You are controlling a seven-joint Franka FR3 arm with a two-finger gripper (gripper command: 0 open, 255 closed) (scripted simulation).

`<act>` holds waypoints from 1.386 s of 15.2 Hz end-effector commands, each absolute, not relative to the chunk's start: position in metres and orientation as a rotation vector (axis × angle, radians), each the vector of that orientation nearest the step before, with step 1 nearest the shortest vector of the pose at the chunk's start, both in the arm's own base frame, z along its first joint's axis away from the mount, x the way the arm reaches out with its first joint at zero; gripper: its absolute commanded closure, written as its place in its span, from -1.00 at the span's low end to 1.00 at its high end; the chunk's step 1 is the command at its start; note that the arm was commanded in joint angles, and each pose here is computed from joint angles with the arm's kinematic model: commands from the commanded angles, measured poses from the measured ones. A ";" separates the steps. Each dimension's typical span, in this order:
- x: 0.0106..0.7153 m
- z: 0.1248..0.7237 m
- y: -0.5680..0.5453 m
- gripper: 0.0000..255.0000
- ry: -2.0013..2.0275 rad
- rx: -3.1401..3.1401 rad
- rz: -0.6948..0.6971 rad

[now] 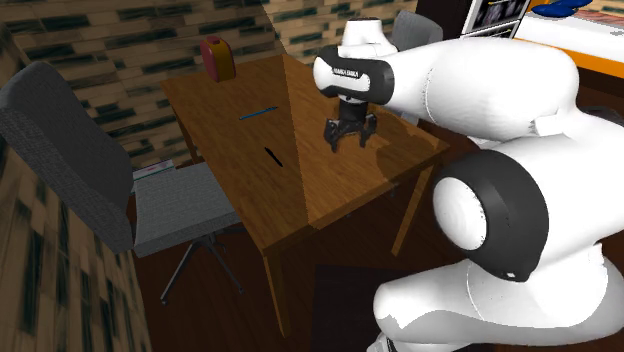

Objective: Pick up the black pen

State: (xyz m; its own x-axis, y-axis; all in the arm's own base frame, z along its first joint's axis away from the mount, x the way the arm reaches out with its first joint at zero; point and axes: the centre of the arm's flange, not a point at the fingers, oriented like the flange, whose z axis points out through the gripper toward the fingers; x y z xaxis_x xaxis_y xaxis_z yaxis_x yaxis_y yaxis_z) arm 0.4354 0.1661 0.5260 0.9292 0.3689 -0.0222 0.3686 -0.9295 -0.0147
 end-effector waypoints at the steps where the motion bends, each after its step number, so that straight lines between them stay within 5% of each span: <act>1: 0.445 0.521 0.191 -1.00 -0.632 -3.053 0.051; 21: 0.503 0.471 0.397 -1.00 -0.980 -2.849 0.149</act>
State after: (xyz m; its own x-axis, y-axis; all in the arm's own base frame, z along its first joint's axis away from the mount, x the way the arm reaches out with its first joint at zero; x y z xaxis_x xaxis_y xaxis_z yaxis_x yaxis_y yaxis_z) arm 0.5021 0.3957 0.4760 0.7859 0.6162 -0.0524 0.6040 -0.7830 -0.1489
